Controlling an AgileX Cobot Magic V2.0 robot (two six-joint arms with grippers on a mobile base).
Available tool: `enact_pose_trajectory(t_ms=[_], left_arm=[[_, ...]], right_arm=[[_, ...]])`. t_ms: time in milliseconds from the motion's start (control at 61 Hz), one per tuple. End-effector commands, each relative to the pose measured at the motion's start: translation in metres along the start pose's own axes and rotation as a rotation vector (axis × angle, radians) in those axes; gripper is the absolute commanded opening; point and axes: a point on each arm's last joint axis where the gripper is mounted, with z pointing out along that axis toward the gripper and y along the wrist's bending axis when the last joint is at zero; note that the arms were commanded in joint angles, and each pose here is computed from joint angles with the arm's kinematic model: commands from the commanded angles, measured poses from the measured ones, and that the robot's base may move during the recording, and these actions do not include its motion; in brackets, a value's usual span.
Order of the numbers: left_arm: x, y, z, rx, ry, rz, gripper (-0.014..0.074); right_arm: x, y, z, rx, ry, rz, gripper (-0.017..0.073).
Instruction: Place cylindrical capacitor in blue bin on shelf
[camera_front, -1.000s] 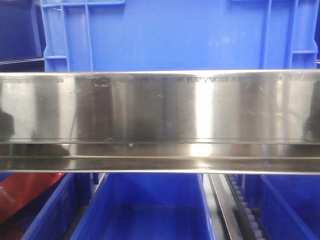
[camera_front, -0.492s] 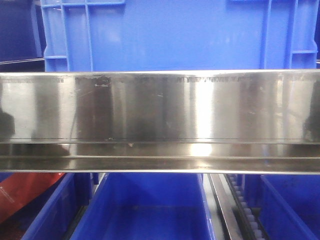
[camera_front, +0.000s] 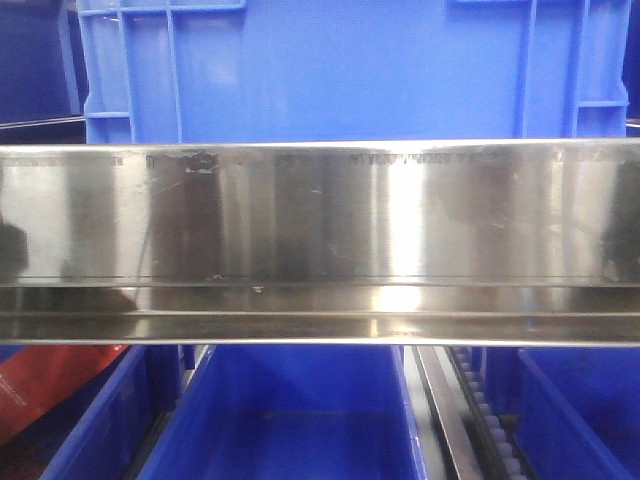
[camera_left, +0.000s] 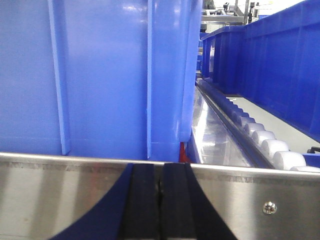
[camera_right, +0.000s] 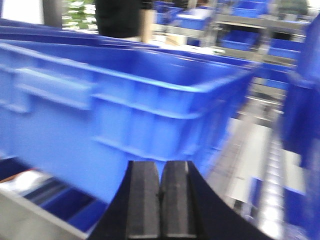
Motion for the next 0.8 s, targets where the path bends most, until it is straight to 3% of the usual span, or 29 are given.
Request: enact_pose_trajectory(t_ms=[0,131,262,508,721,787], left_arm=[[-0.002,0.0,0.0,0.001,-0.02,-0.003,-0.0111],[-0.002,0.0,0.0,0.001,-0.02,-0.003,-0.0111],[-0.002,0.0,0.0,0.001,-0.02,-0.003,-0.0111],[-0.002,0.0,0.0,0.001,-0.02,-0.003,-0.0111],[-0.002,0.0,0.0,0.001,-0.02,-0.003,-0.0111],[-0.002,0.0,0.0,0.001,-0.02,-0.003,-0.0111]], right_arm=[[0.007,-0.005,-0.002,0.091,0.006,0.009,-0.0142],[0.029,-0.011,-0.01,0.252,-0.007,0.026,-0.0142],[0.054,-0.012,-0.015,0.337,-0.022,0.026,-0.0142],[0.107,-0.015,-0.008,0.381,0.027,0.041,-0.0142],[0.117,-0.018,-0.005,0.405,-0.034,0.033,-0.0142],[0.121,-0.018,-0.005,0.399,0.006,0.038,-0.0142]])
